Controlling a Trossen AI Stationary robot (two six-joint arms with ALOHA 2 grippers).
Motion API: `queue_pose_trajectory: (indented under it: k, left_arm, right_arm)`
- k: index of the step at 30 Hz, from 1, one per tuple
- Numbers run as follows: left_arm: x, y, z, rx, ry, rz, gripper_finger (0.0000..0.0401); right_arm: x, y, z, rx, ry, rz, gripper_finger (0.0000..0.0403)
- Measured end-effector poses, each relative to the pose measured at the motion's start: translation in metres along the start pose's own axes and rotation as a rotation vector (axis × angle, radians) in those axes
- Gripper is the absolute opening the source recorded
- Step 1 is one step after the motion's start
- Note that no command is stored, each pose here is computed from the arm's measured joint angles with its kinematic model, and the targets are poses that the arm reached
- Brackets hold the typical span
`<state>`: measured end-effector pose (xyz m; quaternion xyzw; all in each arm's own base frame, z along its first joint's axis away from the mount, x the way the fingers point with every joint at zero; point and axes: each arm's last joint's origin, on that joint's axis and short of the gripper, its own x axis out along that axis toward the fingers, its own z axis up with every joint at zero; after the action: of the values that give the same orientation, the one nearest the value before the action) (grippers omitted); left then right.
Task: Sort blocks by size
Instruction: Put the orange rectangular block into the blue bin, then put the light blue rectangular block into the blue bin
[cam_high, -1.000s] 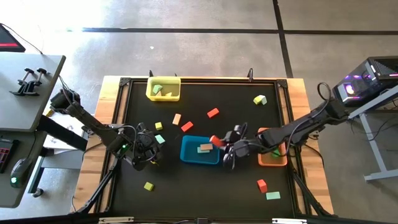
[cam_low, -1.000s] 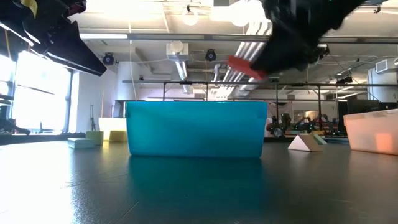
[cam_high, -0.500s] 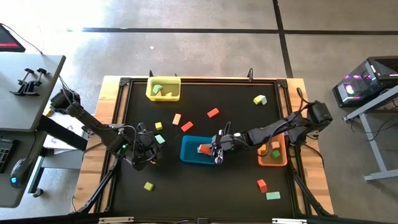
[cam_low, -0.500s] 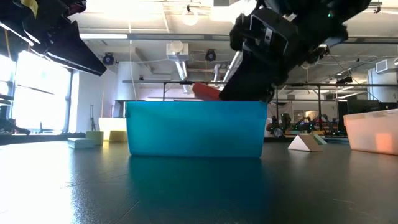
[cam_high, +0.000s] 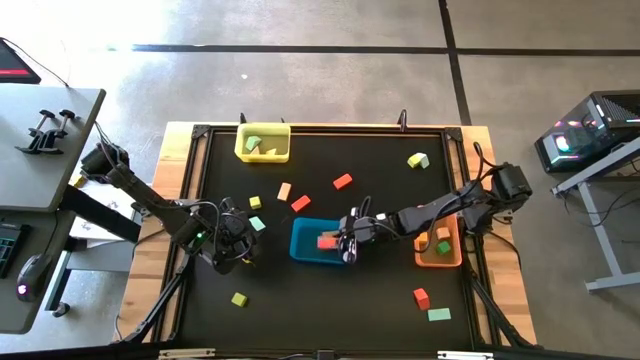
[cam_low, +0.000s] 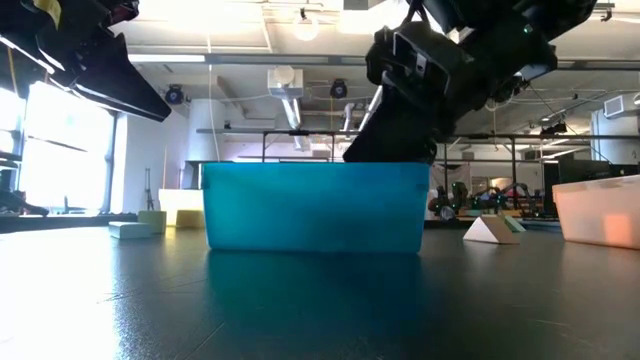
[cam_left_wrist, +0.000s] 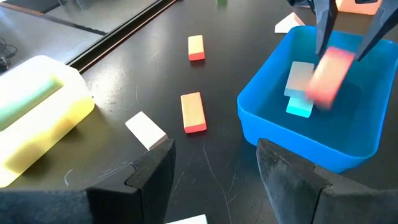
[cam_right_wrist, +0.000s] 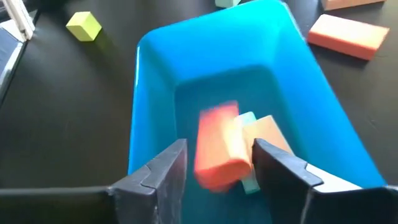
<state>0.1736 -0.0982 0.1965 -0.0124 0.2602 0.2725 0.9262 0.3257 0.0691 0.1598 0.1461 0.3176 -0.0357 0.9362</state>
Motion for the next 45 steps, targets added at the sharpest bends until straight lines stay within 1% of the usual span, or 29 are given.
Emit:
queue_pose_trajectory:
  k: [5, 9, 12, 15, 17, 22, 25, 28, 31, 35, 37, 40, 43, 45]
  left_arm:
    - [0.0, 0.0, 0.0, 0.0, 0.0, 0.0, 0.0213]
    - [0.0, 0.0, 0.0, 0.0, 0.0, 0.0, 0.0213]
    - [0.0, 0.0, 0.0, 0.001, 0.0, 0.0, 0.0213]
    - [0.0, 0.0, 0.0, 0.008, 0.0, -0.001, 0.0213]
    - [0.0, 0.0, 0.0, 0.008, 0.0, 0.0, 0.0213]
    - [0.0, 0.0, 0.0, 0.007, 0.0, -0.001, 0.0213]
    - [0.0, 0.0, 0.0, 0.007, -0.001, -0.001, 0.0213]
    - [0.0, 0.0, 0.0, 0.006, -0.001, -0.001, 0.0213]
    - [0.0, 0.0, 0.0, 0.006, -0.001, -0.001, 0.0213]
    - [0.0, 0.0, 0.0, 0.006, -0.001, -0.002, 0.0213]
    - [0.0, 0.0, 0.0, 0.005, -0.001, -0.002, 0.0213]
    - [0.0, 0.0, 0.0, 0.004, -0.002, -0.002, 0.0213]
    - [0.0, 0.0, 0.0, 0.005, -0.002, -0.002, 0.0213]
    - [0.0, 0.0, 0.0, 0.005, -0.002, -0.002, 0.0213]
  right_arm:
    - [-0.001, 0.0, 0.002, -0.03, -0.021, -0.025, 0.0205]
    - [-0.006, 0.002, 0.009, -0.063, -0.051, -0.022, 0.0208]
    - [-0.013, 0.011, 0.02, -0.095, -0.095, -0.004, 0.0208]
    - [-0.021, 0.027, 0.031, -0.155, -0.119, 0.03, 0.0208]
    - [-0.027, 0.041, 0.038, -0.198, -0.12, 0.027, 0.0209]
    - [-0.048, 0.079, 0.047, -0.285, -0.063, -0.055, 0.0209]
    - [-0.064, 0.099, 0.045, -0.28, 0.009, -0.093, 0.0209]
    - [-0.081, 0.114, 0.038, -0.233, 0.107, -0.107, 0.0209]
    - [-0.095, 0.123, 0.022, -0.13, 0.236, -0.122, 0.0209]
    - [-0.108, 0.128, -0.007, 0.049, 0.415, -0.173, 0.0209]
    - [-0.115, 0.128, -0.024, 0.149, 0.515, -0.22, 0.0209]
    - [-0.124, 0.13, -0.044, 0.303, 0.621, -0.293, 0.0209]
    - [-0.131, 0.131, -0.063, 0.414, 0.715, -0.355, 0.0209]
    - [-0.135, 0.132, -0.075, 0.465, 0.767, -0.384, 0.0209]
